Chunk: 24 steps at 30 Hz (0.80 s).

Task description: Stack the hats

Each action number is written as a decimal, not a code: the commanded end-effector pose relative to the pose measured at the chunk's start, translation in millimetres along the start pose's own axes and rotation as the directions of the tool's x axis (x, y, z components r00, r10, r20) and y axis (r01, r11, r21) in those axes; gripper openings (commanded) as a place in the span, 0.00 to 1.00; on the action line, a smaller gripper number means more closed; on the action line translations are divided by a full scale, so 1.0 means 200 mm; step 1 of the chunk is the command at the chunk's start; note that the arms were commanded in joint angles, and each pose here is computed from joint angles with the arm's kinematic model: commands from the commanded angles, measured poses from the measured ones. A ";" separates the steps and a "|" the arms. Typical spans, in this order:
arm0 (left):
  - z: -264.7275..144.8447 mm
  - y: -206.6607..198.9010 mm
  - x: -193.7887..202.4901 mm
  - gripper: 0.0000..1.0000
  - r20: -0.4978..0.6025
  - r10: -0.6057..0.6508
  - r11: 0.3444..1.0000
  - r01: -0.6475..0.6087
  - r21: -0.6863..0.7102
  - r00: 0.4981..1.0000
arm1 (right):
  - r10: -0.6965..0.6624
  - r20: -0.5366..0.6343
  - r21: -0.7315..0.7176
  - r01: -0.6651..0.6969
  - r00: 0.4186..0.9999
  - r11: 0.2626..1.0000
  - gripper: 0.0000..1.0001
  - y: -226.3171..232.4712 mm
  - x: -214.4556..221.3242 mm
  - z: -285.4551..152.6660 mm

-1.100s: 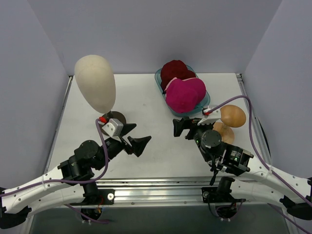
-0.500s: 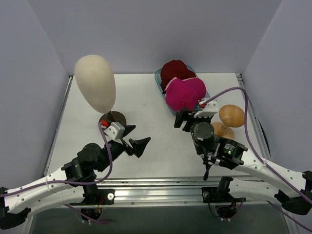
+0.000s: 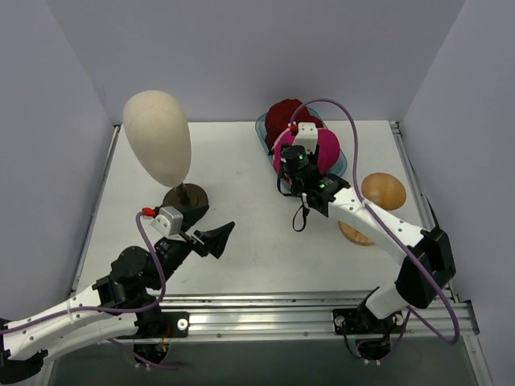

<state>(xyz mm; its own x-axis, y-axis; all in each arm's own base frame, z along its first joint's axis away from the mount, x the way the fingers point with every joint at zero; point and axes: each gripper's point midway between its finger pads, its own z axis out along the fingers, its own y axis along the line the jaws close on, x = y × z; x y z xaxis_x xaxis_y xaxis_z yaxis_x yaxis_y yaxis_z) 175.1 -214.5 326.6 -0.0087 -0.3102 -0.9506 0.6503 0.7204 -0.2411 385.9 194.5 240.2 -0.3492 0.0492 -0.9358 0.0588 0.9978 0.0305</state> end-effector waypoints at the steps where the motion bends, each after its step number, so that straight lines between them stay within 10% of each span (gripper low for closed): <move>1: -0.01 0.02 -0.09 0.94 0.075 -0.028 0.999 0.030 -0.026 0.997 | 0.008 -0.058 -0.069 -0.012 0.998 0.998 0.46 0.04 0.03 0.07; 15: -0.03 0.06 -0.10 0.94 0.090 -0.036 0.998 0.041 -0.054 0.995 | 0.018 -0.126 0.022 -0.015 0.992 1.000 0.42 -0.01 0.22 0.34; 18: -0.03 0.07 -0.10 0.94 0.089 -0.035 0.997 0.040 -0.065 0.995 | 0.020 -0.120 0.026 -0.017 0.993 1.000 0.35 -0.01 0.21 0.36; 21: -0.02 0.07 -0.10 0.94 0.088 -0.035 0.997 0.041 -0.067 0.995 | 0.018 -0.112 0.028 -0.015 0.994 0.999 0.00 -0.01 0.17 0.36; 24: -0.02 0.07 -0.10 0.94 0.085 -0.032 0.997 0.038 -0.072 0.996 | 0.017 -0.103 0.028 -0.014 0.995 1.000 0.00 -0.01 0.12 0.35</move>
<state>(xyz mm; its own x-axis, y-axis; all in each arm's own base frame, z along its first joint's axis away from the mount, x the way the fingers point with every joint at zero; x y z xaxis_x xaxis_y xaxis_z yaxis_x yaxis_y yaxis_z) 180.3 -199.3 330.3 0.0143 -0.3493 -0.9369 0.6005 0.7522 -0.2713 430.5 192.5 160.5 -0.5052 0.0367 -0.8622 0.0658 0.9978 0.0039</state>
